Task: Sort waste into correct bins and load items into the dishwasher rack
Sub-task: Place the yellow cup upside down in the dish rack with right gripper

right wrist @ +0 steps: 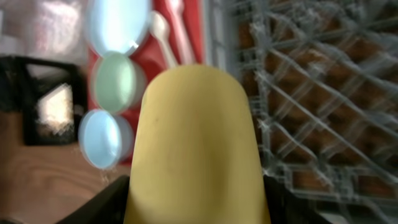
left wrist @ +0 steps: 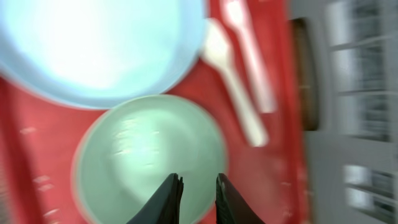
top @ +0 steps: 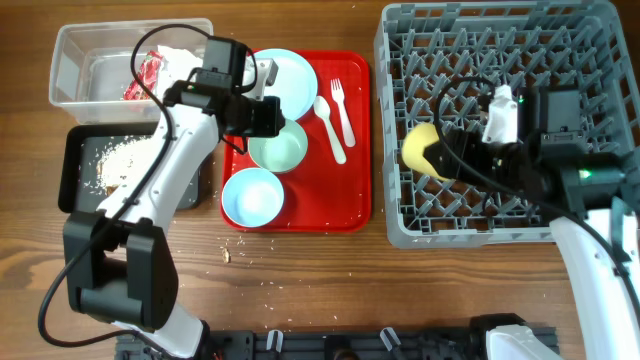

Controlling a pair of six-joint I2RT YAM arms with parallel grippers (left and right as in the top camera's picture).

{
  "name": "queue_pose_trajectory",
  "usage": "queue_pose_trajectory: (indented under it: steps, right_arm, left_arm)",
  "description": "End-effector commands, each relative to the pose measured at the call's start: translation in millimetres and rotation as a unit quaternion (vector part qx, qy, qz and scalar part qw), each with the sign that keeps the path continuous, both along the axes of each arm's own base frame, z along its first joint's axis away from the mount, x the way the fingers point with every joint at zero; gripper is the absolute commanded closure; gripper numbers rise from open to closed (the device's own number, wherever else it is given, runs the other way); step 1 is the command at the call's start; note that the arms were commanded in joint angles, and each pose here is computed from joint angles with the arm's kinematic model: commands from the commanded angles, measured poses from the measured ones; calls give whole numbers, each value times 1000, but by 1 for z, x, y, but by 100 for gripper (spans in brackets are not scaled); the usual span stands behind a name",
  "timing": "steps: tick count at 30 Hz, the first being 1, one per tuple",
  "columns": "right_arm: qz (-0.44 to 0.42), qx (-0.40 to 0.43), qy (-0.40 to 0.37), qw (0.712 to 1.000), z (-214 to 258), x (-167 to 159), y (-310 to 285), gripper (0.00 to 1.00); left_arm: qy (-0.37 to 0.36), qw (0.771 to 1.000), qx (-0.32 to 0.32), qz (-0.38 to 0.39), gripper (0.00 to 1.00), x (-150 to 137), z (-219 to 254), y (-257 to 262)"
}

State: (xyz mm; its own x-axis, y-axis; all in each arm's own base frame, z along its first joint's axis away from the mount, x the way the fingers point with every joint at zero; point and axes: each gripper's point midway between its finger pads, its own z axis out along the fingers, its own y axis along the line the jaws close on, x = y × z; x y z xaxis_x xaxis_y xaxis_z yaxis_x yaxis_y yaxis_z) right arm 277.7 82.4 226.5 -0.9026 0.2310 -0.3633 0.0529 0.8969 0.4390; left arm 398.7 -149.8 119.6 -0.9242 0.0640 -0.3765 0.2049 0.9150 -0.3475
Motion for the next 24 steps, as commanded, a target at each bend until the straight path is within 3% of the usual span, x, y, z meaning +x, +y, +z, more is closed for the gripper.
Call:
queue_pose_trajectory:
  steps: [1, 5, 14, 16, 20, 24]
  right_arm:
    - [-42, -108, 27, 993, -4, -11, -23, 81]
    - [-34, -160, 121, 979, -38, -28, -24, 81]
    - [15, -196, 223, 955, -101, -12, -12, 80]
    - [32, -187, 233, 954, -110, -11, -3, 72]
    - [36, -187, 242, 951, -118, -9, 0, 41]
    - [37, -178, 232, 956, -115, -5, 3, 33]
  left_arm:
    - [-29, 993, 110, 40, 80, 9, 0, 32]
    - [-12, 993, 114, 40, 80, 1, -4, 33]
    - [6, 992, 119, 37, 77, -7, -7, 35]
    - [6, 992, 119, 37, 76, -7, -7, 35]
    - [6, 992, 119, 37, 74, -7, -7, 35]
    - [6, 992, 119, 37, 71, -7, -7, 35]
